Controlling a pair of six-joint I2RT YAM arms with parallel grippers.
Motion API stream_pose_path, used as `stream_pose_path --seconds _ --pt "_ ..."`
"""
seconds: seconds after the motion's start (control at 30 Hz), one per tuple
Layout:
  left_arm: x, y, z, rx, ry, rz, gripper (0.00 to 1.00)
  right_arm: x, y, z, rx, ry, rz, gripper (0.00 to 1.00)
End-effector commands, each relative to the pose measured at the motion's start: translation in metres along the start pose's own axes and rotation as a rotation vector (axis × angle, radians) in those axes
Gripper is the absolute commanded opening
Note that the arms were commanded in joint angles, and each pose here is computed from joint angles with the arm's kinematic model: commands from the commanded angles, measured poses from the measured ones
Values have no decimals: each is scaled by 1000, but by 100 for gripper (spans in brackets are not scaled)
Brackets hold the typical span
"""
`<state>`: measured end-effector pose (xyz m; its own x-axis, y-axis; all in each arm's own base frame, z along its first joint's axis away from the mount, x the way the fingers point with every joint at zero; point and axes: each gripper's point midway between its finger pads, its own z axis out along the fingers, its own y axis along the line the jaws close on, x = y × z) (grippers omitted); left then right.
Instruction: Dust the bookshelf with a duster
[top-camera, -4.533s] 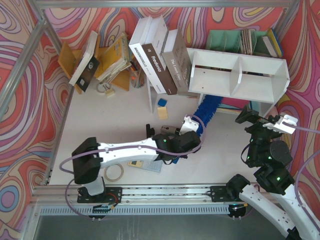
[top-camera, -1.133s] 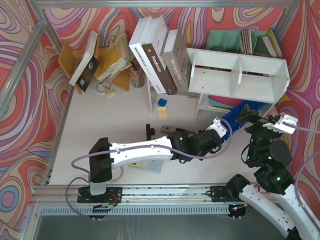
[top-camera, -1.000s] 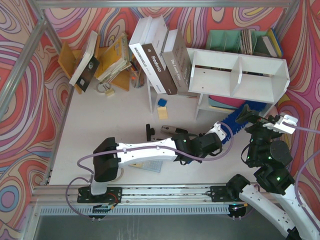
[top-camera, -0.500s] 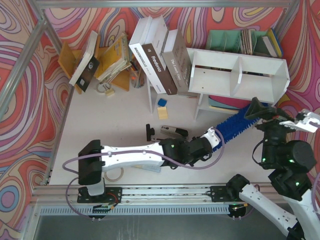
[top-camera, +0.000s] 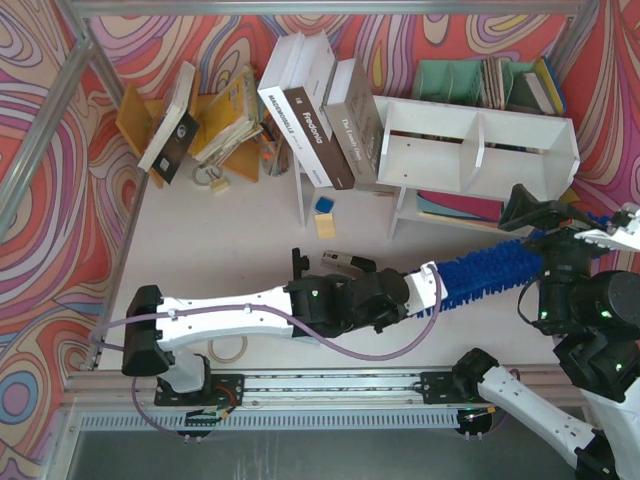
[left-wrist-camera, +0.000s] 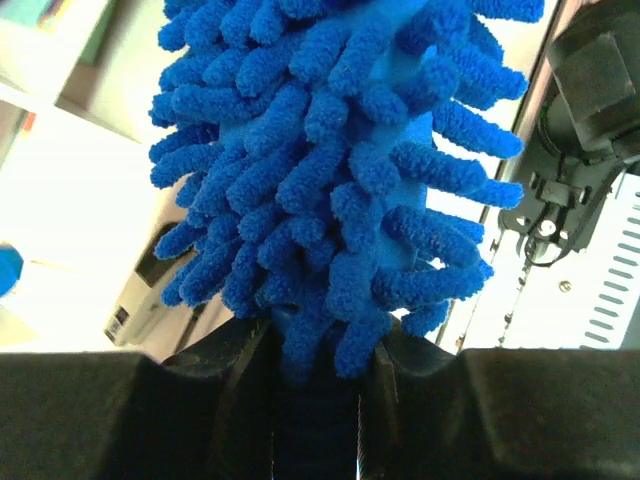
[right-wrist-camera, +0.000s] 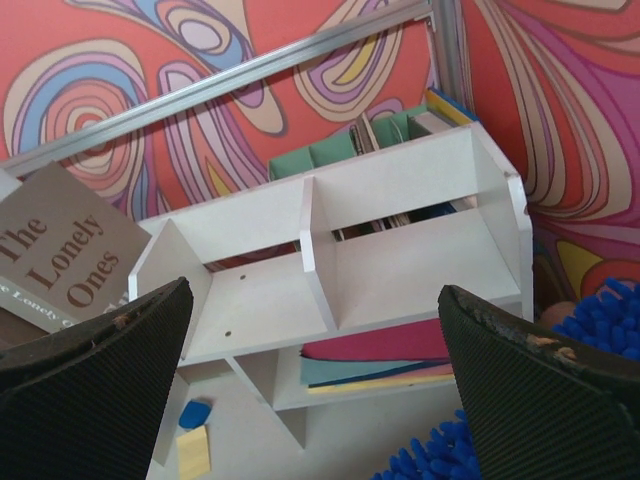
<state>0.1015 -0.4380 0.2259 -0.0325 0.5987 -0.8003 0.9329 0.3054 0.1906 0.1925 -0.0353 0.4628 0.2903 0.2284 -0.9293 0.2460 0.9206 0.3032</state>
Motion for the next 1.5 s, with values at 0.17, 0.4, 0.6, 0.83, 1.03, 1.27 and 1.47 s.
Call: stream_pose_path --seconds 0.17,0.4,0.6,0.83,1.03,1.27,1.47 --pt "-61 58 11 -72 -175 14 0 -28 -6 -7 9 -27 53 99" --pt "-84 86 33 -107 -206 -5 0 -29 -5 -6 5 -24 54 99" --pt "-72 87 61 -64 -128 -2 0 -30 -7 -7 12 -30 61 99" --pt "-44 73 89 -11 -59 -6 0 -26 -9 -7 22 -23 48 99" --pt "-20 65 97 10 -22 -23 0 -24 -10 -7 29 -23 43 99" --pt "15 72 113 20 41 -79 0 -21 -10 -7 26 -17 46 99" --pt "18 71 111 30 56 -79 0 -18 -11 -8 30 -10 48 99"
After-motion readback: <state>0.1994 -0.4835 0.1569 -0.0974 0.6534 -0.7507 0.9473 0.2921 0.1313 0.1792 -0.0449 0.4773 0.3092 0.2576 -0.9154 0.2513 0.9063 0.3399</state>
